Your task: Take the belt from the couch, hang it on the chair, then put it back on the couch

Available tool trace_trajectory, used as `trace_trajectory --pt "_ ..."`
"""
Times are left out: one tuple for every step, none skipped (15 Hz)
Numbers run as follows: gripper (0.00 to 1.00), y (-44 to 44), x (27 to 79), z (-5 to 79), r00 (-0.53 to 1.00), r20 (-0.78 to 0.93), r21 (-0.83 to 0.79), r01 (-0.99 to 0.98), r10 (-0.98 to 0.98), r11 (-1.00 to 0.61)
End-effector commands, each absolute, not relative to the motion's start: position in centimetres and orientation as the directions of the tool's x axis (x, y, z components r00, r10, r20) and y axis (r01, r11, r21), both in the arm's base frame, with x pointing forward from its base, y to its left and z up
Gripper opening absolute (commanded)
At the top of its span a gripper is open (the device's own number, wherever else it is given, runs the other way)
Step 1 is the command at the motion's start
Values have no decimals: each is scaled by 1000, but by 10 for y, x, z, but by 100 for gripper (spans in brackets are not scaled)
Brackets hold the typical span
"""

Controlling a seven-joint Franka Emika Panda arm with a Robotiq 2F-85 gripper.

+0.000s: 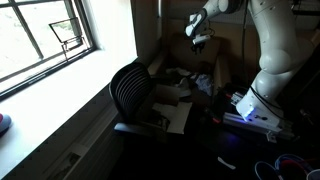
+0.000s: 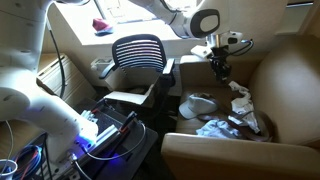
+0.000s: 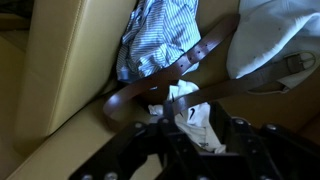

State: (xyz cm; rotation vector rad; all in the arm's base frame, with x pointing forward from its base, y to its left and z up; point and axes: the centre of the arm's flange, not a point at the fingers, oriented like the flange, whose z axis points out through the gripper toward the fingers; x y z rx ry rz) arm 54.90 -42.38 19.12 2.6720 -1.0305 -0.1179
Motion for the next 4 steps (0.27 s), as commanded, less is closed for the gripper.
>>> trace_trajectory --pt "74 -412 553 205 771 -62 212 -611 -634 -763" --pt "56 -418 552 191 753 1 266 -634 -658 -726" --pt "64 -413 554 193 762 -22 251 -623 -648 -741" --pt "70 -409 555 195 766 -31 244 -617 -642 -748"
